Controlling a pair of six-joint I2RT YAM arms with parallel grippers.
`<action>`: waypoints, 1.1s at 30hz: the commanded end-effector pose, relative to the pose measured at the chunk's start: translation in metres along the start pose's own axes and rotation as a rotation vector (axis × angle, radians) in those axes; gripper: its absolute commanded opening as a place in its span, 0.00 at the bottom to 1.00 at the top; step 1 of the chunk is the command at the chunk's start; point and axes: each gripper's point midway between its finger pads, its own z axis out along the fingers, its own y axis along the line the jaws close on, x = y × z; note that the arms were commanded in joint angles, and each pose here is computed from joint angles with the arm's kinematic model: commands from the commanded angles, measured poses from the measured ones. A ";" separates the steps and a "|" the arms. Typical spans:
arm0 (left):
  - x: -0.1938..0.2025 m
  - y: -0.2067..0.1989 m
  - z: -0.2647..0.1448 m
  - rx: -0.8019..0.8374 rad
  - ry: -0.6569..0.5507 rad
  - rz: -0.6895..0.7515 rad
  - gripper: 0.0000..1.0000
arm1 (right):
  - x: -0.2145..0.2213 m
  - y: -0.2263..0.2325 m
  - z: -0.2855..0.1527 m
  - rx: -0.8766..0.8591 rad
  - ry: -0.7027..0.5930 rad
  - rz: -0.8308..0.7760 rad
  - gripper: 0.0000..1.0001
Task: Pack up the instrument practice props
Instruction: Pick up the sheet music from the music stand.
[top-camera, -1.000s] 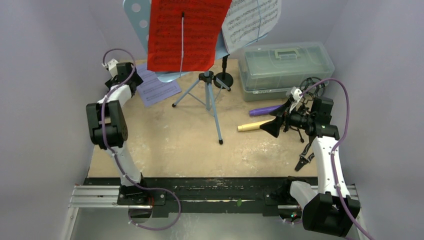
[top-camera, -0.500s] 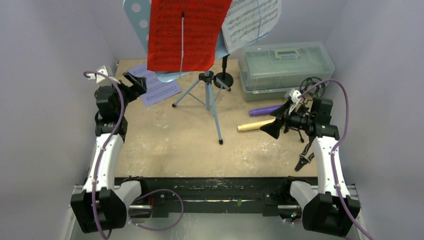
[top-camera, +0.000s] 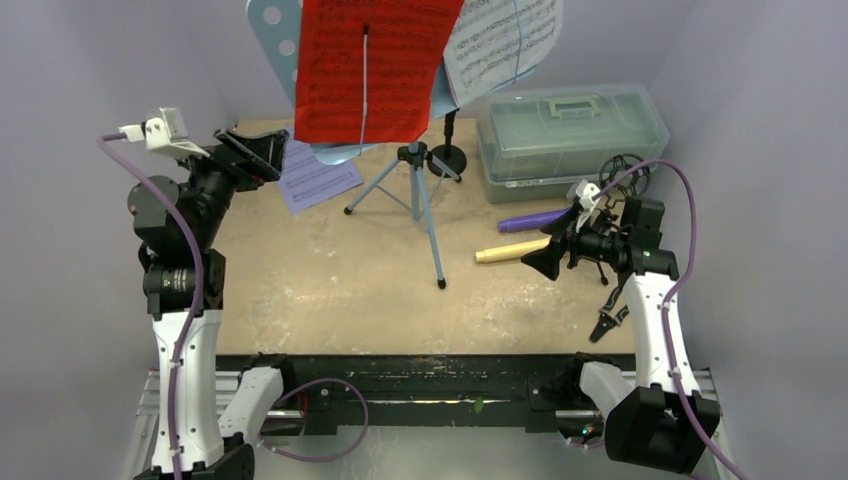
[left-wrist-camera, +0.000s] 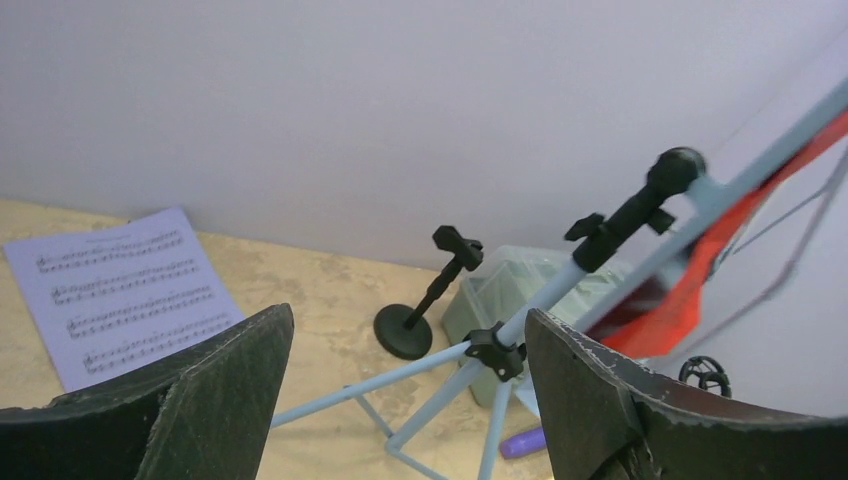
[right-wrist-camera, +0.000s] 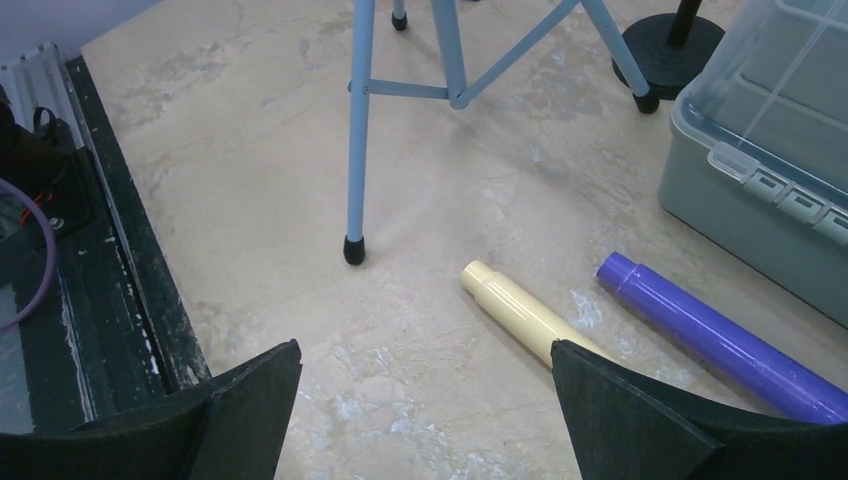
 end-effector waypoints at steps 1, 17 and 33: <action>-0.023 -0.032 -0.015 0.063 -0.005 -0.032 0.85 | -0.001 -0.003 -0.001 0.013 0.004 -0.024 0.99; -0.033 -0.127 -0.018 0.476 0.076 -0.101 0.85 | 0.002 -0.005 -0.001 0.014 0.014 -0.014 0.99; -0.055 -0.125 -0.029 0.386 0.024 -0.024 0.58 | 0.002 -0.005 0.000 0.007 0.015 -0.010 0.99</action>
